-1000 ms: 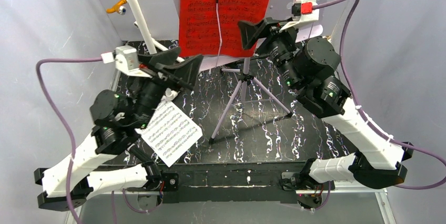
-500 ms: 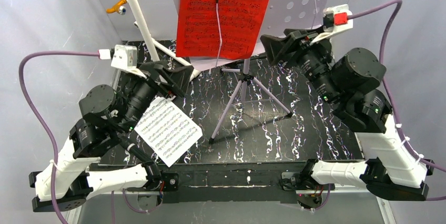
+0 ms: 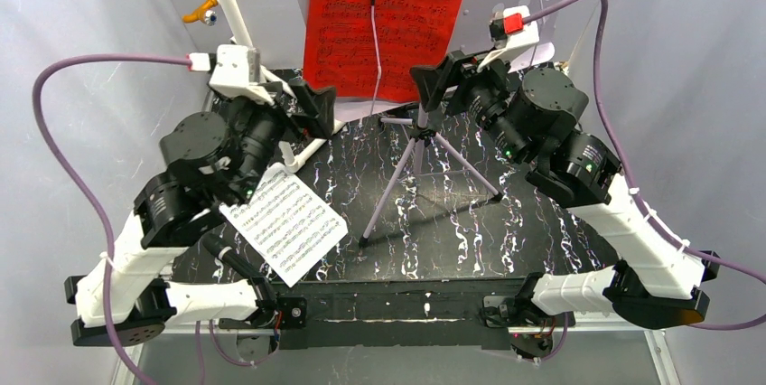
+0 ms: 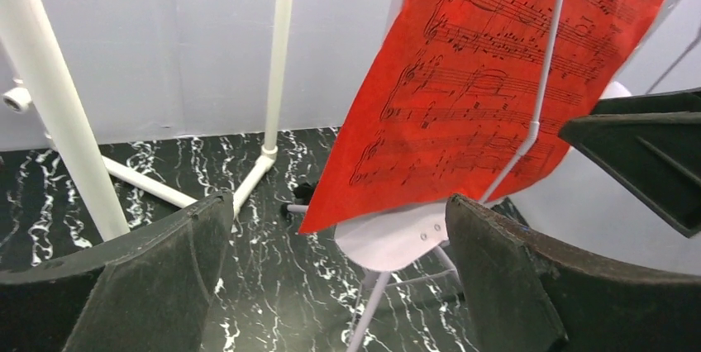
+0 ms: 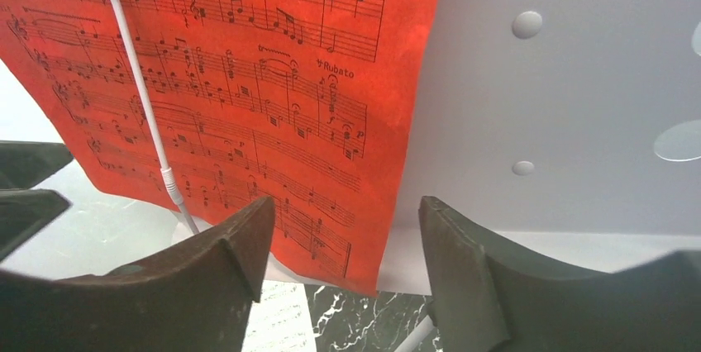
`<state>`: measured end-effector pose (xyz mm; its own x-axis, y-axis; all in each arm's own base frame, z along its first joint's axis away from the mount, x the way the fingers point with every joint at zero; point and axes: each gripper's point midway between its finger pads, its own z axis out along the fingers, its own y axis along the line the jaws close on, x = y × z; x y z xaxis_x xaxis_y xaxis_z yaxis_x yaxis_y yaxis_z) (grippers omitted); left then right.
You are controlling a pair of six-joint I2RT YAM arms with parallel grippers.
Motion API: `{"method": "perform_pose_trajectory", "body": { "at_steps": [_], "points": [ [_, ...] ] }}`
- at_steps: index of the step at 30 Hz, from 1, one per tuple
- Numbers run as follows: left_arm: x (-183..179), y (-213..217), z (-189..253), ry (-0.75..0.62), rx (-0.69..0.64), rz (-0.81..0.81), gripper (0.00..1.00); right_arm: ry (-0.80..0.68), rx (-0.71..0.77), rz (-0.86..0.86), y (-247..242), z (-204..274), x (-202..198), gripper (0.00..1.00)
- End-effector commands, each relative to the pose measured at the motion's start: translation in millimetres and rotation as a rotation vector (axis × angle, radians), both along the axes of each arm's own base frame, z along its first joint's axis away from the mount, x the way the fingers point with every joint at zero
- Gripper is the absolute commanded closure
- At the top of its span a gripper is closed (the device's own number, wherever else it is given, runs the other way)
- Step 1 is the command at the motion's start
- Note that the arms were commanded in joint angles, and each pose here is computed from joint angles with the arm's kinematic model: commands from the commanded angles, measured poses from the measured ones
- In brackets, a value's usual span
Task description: Set up the instrument practice props
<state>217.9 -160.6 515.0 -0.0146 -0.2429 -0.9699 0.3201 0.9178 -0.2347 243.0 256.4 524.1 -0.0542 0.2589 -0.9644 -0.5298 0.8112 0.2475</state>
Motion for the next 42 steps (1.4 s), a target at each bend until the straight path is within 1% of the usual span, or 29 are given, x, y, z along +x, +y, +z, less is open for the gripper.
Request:
{"method": "perform_pose_trajectory", "body": {
  "at_steps": [1, 6, 7, 8, 11, 13, 16, 17, 19, 21, 25, 28, 31, 34, 38, 42],
  "points": [
    [14, -1, 6, -0.013, 0.068, 0.073, 0.0, -0.059, 0.094, -0.023, -8, 27, 0, 0.31],
    [17, -9, -1, -0.005, 0.07, 0.06, 0.0, -0.131, 0.106, -0.005, -4, 38, 0, 0.52],
    [17, -10, -2, -0.007, 0.073, 0.061, 0.04, -0.148, 0.102, -0.006, -3, 40, 0, 0.59],
    [18, -10, -2, -0.012, 0.076, 0.059, 0.07, -0.161, 0.104, -0.008, -3, 42, 1, 0.63],
    [17, -10, -5, -0.023, 0.075, 0.049, 0.12, -0.192, 0.104, -0.018, -2, 49, 3, 0.7],
    [16, -10, -10, -0.015, 0.076, 0.048, 0.17, -0.218, 0.106, -0.028, -4, 57, 4, 0.78],
    [13, -9, -15, -0.001, 0.067, 0.035, 0.19, -0.251, 0.091, -0.048, -8, 65, 5, 0.96],
    [11, -7, -18, 0.007, 0.07, 0.032, 0.19, -0.259, 0.08, -0.051, -9, 66, 6, 0.99],
    [7, -3, -22, 0.025, 0.058, 0.026, 0.2, -0.278, 0.029, -0.066, -11, 66, 7, 0.99],
    [0, 2, -23, 0.036, 0.013, 0.004, 0.2, -0.305, -0.03, -0.063, -10, 64, 8, 0.99],
    [-21, -8, -14, 0.036, -0.146, -0.138, 0.23, -0.374, -0.148, -0.006, 2, 58, 5, 0.99],
    [-31, -18, 1, 0.031, -0.196, -0.229, 0.23, -0.423, -0.19, 0.049, 12, 58, 1, 0.99],
    [-33, -19, 8, 0.026, -0.209, -0.24, 0.2, -0.453, -0.215, 0.03, 10, 60, 3, 0.99],
    [-26, -18, 5, 0.023, -0.196, -0.201, 0.17, -0.474, -0.236, 0.009, 7, 62, 5, 0.99],
    [-21, -25, -2, 0.038, -0.172, -0.195, 0.17, -0.487, -0.3, -0.023, 2, 61, 9, 0.99],
    [-19, -33, -5, 0.046, -0.161, -0.204, 0.18, -0.525, -0.356, 0.003, 0, 58, 4, 0.99]
  ]
}}
